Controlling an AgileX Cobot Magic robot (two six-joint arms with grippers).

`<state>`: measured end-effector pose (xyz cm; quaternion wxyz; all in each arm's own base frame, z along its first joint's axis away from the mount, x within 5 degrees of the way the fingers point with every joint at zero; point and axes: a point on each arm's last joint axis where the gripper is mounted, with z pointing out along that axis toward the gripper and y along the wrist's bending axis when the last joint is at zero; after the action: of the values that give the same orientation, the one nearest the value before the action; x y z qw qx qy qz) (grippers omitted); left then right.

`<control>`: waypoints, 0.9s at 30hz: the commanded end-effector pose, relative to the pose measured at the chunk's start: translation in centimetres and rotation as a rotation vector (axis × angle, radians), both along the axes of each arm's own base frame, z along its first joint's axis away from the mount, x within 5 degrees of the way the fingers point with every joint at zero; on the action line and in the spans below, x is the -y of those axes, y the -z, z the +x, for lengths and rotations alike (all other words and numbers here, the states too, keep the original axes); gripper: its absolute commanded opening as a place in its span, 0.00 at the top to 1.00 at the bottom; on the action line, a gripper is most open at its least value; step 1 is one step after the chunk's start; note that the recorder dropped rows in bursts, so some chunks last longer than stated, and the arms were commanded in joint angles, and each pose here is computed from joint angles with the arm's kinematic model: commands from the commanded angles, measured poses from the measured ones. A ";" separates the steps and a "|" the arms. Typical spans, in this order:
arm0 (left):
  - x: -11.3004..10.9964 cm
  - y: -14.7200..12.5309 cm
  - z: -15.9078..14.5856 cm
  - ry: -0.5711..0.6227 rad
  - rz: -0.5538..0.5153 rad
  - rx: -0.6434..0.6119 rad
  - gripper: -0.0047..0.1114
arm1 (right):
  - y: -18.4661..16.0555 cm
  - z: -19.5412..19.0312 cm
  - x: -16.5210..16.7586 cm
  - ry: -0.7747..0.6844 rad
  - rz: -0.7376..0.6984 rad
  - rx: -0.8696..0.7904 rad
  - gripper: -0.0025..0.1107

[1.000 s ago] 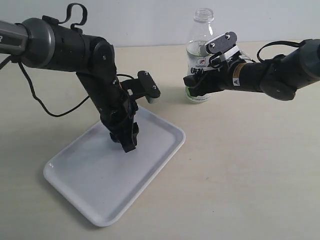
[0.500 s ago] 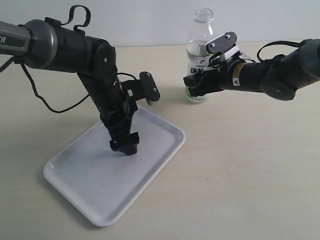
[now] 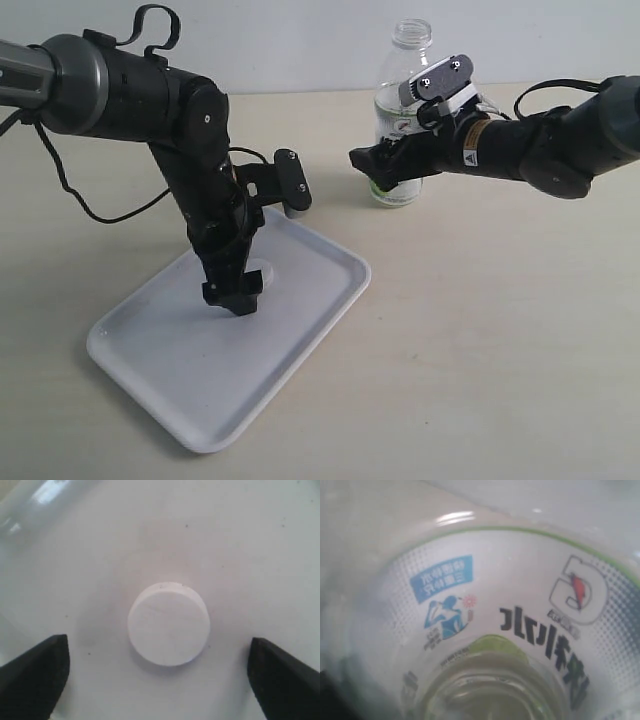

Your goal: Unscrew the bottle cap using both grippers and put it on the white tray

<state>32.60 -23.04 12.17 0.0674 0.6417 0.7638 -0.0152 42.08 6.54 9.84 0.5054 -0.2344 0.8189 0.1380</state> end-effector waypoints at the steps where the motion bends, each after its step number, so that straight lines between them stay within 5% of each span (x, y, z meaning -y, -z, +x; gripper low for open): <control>1: -0.1 -0.4 -0.1 0.005 0.002 0.004 0.17 | -0.6 0.2 0.0 -0.013 -0.001 0.039 0.05; 27: 0.3 -0.9 0.4 0.007 -0.039 0.071 0.17 | -3.2 -0.5 1.1 0.095 -0.061 -0.066 0.05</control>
<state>33.02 -23.28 12.69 0.0992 0.6429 0.7595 -0.0093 41.79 5.57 12.87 0.4780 -0.2083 0.8481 0.0939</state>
